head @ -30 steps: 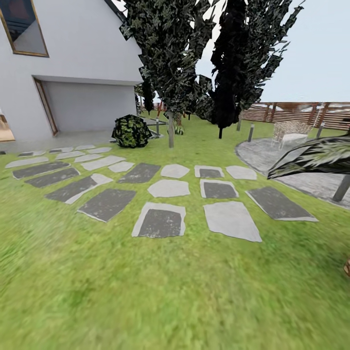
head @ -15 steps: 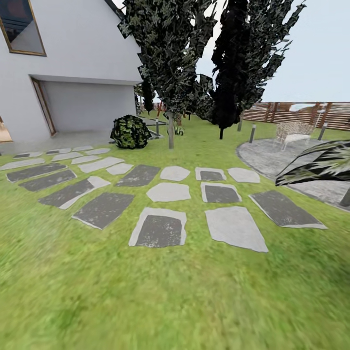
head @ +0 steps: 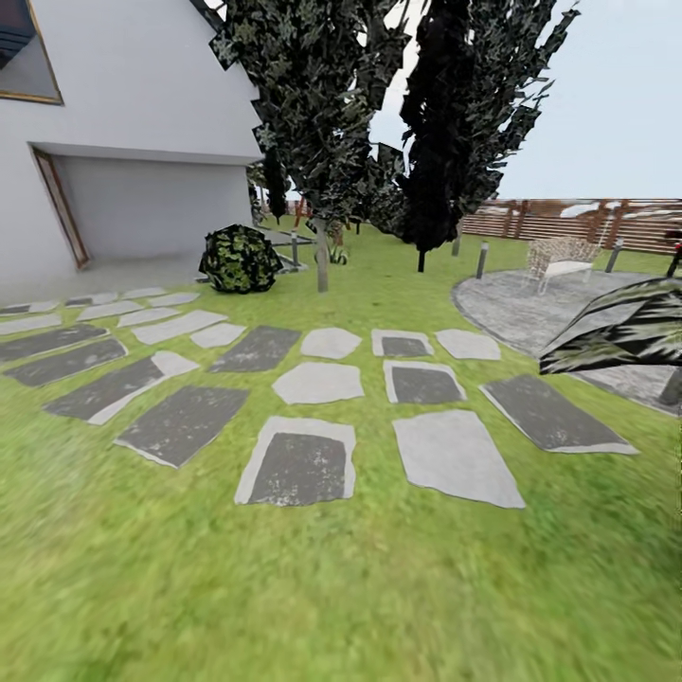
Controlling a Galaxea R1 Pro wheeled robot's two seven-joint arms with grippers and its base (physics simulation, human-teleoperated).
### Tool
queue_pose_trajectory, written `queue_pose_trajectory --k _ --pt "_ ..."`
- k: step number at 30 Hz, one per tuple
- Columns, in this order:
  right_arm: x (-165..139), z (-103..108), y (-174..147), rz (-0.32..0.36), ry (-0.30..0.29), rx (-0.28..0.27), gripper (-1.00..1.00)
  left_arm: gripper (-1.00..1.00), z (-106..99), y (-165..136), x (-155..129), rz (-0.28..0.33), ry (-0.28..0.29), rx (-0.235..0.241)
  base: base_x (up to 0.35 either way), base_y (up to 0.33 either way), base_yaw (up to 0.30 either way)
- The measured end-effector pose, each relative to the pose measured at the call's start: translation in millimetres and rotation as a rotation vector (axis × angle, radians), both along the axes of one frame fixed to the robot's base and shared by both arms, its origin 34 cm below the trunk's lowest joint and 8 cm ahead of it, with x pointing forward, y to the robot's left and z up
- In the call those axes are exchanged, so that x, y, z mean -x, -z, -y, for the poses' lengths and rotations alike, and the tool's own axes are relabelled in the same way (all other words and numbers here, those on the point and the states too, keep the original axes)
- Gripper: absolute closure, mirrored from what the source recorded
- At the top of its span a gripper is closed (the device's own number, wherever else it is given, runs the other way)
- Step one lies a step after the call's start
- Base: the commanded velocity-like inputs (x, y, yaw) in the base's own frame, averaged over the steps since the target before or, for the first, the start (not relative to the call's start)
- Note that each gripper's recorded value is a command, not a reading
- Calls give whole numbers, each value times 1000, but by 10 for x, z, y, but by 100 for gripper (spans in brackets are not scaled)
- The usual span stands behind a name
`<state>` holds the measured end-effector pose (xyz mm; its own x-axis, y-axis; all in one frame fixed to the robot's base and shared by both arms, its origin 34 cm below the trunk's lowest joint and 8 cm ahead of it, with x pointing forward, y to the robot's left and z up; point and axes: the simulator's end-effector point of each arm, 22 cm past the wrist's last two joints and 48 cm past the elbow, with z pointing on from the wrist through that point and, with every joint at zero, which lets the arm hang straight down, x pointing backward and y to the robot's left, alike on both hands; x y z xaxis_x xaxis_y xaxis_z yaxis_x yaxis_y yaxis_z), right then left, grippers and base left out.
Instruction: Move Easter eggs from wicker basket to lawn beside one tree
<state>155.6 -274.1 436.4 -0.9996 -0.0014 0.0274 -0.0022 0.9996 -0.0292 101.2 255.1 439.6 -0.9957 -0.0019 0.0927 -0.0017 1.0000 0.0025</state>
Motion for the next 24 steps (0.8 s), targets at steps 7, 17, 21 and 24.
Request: queue_pose_trajectory --k 7,17,21,24 --pt "0 -1 0 0 0 0 -100 -100 0 0 0 0 0 0 342 0 -13" --pt "0 1 0 0 0 0 -100 -100 -1 0 0 0 0 -1 342 0 0" --pt "0 2 0 0 0 1 -100 -100 0 0 1 0 0 0 342 0 0" --pt "0 2 0 0 0 1 -100 -100 -1 0 0 0 1 0 342 0 0"
